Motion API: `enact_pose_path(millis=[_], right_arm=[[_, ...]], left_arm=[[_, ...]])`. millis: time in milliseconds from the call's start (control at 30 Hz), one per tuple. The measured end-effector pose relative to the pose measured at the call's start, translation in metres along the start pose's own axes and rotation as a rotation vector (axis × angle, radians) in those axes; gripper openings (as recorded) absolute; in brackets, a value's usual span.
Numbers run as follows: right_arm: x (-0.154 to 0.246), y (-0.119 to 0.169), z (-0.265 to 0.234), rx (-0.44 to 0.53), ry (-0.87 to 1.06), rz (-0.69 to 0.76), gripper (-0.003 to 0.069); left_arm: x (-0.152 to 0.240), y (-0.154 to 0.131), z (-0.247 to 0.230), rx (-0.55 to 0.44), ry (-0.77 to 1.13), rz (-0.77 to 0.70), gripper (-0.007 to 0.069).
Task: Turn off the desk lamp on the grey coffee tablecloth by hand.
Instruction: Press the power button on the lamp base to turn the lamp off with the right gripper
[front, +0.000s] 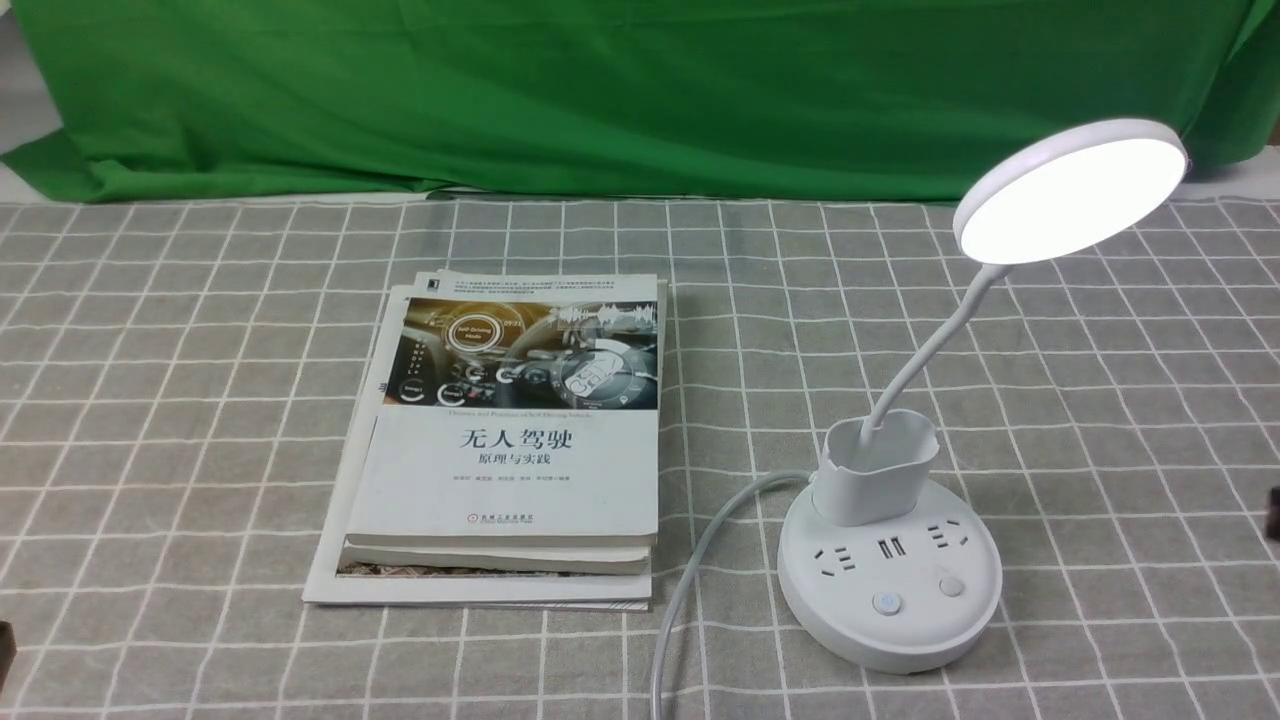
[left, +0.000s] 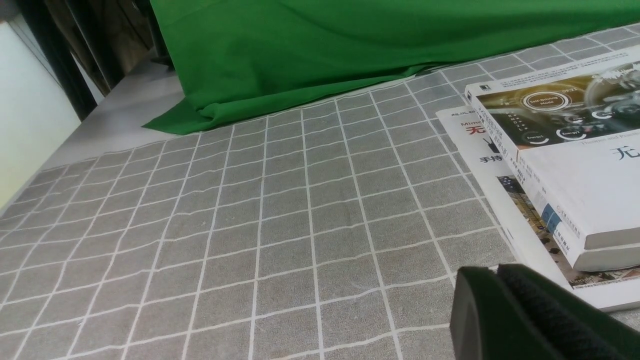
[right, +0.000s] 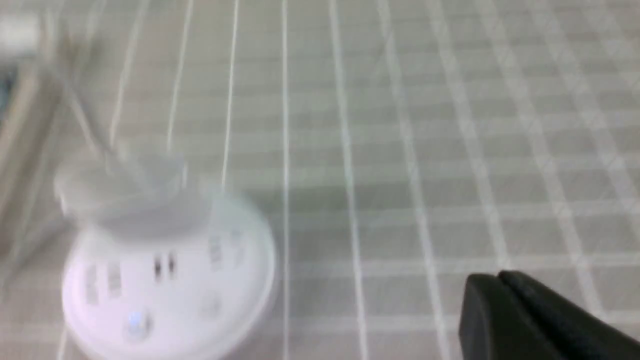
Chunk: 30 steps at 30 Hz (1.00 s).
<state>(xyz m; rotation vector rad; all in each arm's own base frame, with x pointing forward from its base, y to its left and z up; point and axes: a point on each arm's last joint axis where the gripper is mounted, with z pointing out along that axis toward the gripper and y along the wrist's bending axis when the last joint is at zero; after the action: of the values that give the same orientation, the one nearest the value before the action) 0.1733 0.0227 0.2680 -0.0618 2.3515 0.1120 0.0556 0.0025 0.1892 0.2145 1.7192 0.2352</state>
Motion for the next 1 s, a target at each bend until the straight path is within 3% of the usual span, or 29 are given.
enact_pose_path(millis=[100, 233, 367, 633, 1000], right_arm=[[0.007, 0.010, 0.025, -0.071, 0.147, -0.006, 0.0048], [0.016, 0.034, 0.059, -0.237, 0.298, -0.028, 0.0031], [0.022, 0.050, 0.084, -0.293, 0.398, -0.075, 0.0031], [0.005, 0.076, 0.111, -0.258, 0.388, -0.216, 0.0033], [0.000, 0.079, 0.133, -0.217, 0.333, -0.223, 0.0034]], left_arm=[[0.000, 0.000, 0.000, 0.000, 0.000, 0.000, 0.0020], [0.000, 0.000, 0.000, 0.000, 0.000, 0.000, 0.0020], [0.000, 0.000, 0.000, 0.000, 0.000, 0.000, 0.0020], [0.000, 0.000, 0.000, 0.000, 0.000, 0.000, 0.0020], [0.000, 0.000, 0.000, 0.000, 0.000, 0.000, 0.0020]])
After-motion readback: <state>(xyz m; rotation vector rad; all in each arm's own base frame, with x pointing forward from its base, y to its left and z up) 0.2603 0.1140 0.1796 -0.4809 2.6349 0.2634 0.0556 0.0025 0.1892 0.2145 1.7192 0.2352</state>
